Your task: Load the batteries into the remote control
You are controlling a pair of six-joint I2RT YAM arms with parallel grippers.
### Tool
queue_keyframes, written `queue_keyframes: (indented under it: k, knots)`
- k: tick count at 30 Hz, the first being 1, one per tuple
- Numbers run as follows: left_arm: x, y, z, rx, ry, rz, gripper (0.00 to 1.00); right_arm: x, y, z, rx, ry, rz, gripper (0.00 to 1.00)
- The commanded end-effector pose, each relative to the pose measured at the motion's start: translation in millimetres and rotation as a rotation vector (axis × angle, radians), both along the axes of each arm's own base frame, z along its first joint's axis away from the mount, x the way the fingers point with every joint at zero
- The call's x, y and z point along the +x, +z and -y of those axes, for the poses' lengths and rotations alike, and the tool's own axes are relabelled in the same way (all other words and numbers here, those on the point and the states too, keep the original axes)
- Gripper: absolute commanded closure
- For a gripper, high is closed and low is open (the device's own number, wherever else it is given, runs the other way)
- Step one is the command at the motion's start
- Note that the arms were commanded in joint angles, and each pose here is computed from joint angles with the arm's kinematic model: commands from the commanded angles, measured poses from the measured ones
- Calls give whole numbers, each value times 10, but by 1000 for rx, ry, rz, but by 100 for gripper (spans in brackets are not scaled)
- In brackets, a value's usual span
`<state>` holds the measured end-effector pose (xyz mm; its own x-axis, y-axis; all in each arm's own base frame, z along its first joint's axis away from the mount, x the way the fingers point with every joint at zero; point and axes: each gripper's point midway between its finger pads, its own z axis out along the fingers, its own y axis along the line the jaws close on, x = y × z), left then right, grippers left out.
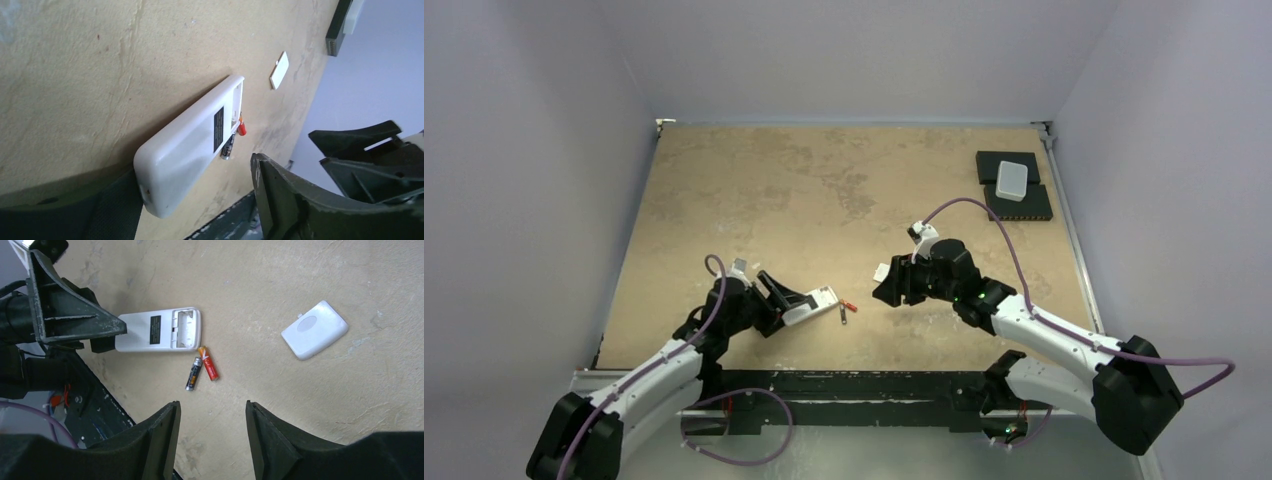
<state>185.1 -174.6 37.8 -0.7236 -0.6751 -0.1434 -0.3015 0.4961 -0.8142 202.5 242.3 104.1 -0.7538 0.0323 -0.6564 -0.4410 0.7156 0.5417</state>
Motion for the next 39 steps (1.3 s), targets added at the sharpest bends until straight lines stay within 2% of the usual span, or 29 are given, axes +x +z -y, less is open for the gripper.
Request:
queue_keyframes:
  k: [1, 2, 4, 5, 11, 17, 20, 23, 31, 39]
  knots:
    - [-60, 26, -62, 77, -40, -1, 19, 49, 34, -14, -2, 0, 33, 42]
    - [-59, 55, -77, 91, -42, 0, 17, 48, 35, -17, -2, 1, 32, 42]
    - [-86, 75, -113, 130, -58, -3, 7, 54, 40, -18, -3, 0, 31, 41]
    - [-98, 85, -133, 151, -66, -6, 6, 55, 44, -20, -4, 0, 31, 41]
    - [-185, 105, -251, 250, -98, -38, 6, 78, 69, -12, -14, -4, 40, 41]
    - [-69, 302, -329, 340, -109, 14, 7, 92, 97, -26, -14, 4, 49, 41]
    - [0, 362, -272, 343, -140, 37, 13, 71, 77, -1, -31, 8, 42, 41]
    - [113, 459, -211, 353, -171, 74, 24, 66, 72, 4, -36, 11, 41, 43]
    - [548, 621, -291, 512, -156, 175, 47, 53, 76, 2, -32, 15, 40, 44]
    - [645, 338, -199, 526, -212, 158, 55, 41, 77, 11, -34, 16, 38, 45]
